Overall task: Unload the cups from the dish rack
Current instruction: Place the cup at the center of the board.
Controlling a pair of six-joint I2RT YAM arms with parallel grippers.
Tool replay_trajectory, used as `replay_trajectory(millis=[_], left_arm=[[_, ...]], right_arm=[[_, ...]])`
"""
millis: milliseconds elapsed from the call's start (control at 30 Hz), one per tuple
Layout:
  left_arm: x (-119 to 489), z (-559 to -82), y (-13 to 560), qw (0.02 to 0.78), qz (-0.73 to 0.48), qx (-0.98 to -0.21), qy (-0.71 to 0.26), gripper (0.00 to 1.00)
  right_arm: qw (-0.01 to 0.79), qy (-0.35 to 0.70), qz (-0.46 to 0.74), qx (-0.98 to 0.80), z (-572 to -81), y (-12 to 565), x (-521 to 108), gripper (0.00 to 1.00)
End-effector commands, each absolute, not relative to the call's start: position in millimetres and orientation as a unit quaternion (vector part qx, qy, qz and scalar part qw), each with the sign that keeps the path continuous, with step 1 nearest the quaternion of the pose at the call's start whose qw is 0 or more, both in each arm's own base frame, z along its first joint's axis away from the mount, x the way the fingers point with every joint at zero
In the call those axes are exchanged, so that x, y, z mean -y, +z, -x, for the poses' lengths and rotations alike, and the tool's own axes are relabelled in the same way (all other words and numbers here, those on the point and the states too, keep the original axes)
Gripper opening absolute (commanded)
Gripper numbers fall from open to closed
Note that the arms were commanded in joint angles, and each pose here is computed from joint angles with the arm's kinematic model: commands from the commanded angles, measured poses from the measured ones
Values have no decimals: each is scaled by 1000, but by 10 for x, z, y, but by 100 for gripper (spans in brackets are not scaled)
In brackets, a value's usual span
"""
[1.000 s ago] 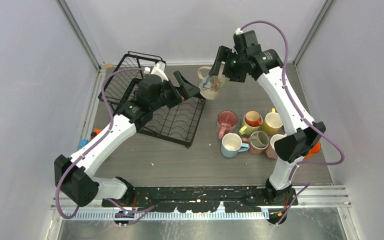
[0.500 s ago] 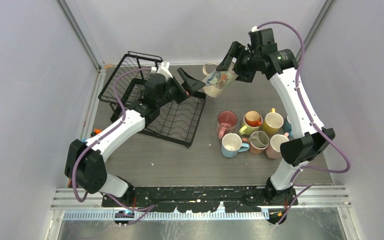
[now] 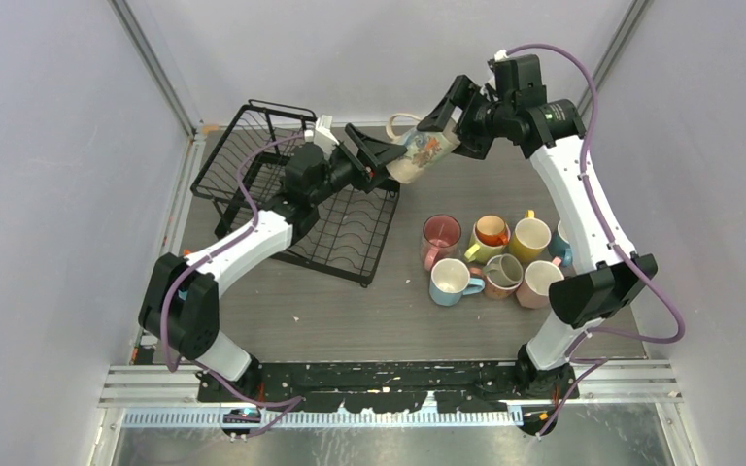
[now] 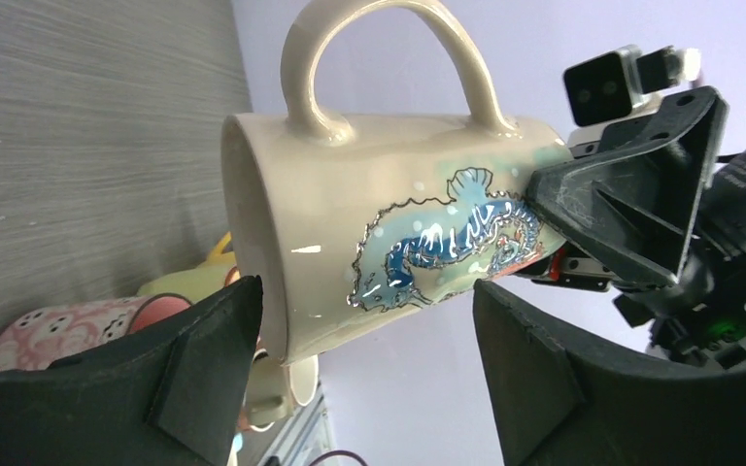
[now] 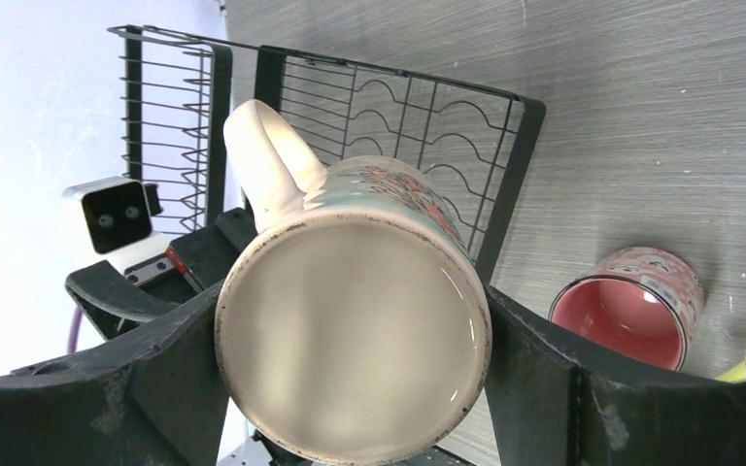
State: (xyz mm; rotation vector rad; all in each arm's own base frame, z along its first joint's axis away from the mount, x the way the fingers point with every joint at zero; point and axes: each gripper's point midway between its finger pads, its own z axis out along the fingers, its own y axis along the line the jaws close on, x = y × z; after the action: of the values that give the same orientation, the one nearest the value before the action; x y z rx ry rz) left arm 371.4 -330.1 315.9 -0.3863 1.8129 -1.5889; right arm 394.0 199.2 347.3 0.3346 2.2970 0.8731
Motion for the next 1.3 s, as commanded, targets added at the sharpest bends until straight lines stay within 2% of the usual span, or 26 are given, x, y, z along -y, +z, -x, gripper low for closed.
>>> replay_trajectory(millis=[0, 233, 400, 733, 867, 1067, 1133, 1200, 1267], left_arm=[[3301, -3623, 3628, 345, 139, -632, -680, 77], [3281, -3481, 4025, 332, 128, -592, -723, 58], [3269, -3411, 4227, 327, 118, -569, -745, 50], [3345, -3315, 4482, 319, 92, -536, -776, 46], [3367, -3322, 4510, 318, 91, -534, -778, 40], [3403, -3350, 4482, 318, 92, -546, -770, 26], [3420, -3354, 4460, 318, 92, -556, -763, 17], [3433, -3358, 4445, 323, 91, -568, -752, 4], [3439, -3356, 4437, 328, 89, -578, -742, 0]], right_arm=[[406, 430, -102, -800, -3841, 4330, -2023, 7], [389, 489, -107, -773, -3849, 4410, -1992, 7], [365, 541, -113, -749, -3874, 4456, -2026, 7], [320, 608, -112, -718, -3925, 4462, -2149, 6], [314, 612, -116, -717, -3932, 4421, -2152, 6], [313, 614, -116, -715, -3895, 4409, -2146, 6], [314, 613, -114, -716, -3878, 4409, -2147, 6], [315, 611, -114, -717, -3867, 4405, -2140, 6], [318, 609, -114, -718, -3848, 4406, -2131, 6]])
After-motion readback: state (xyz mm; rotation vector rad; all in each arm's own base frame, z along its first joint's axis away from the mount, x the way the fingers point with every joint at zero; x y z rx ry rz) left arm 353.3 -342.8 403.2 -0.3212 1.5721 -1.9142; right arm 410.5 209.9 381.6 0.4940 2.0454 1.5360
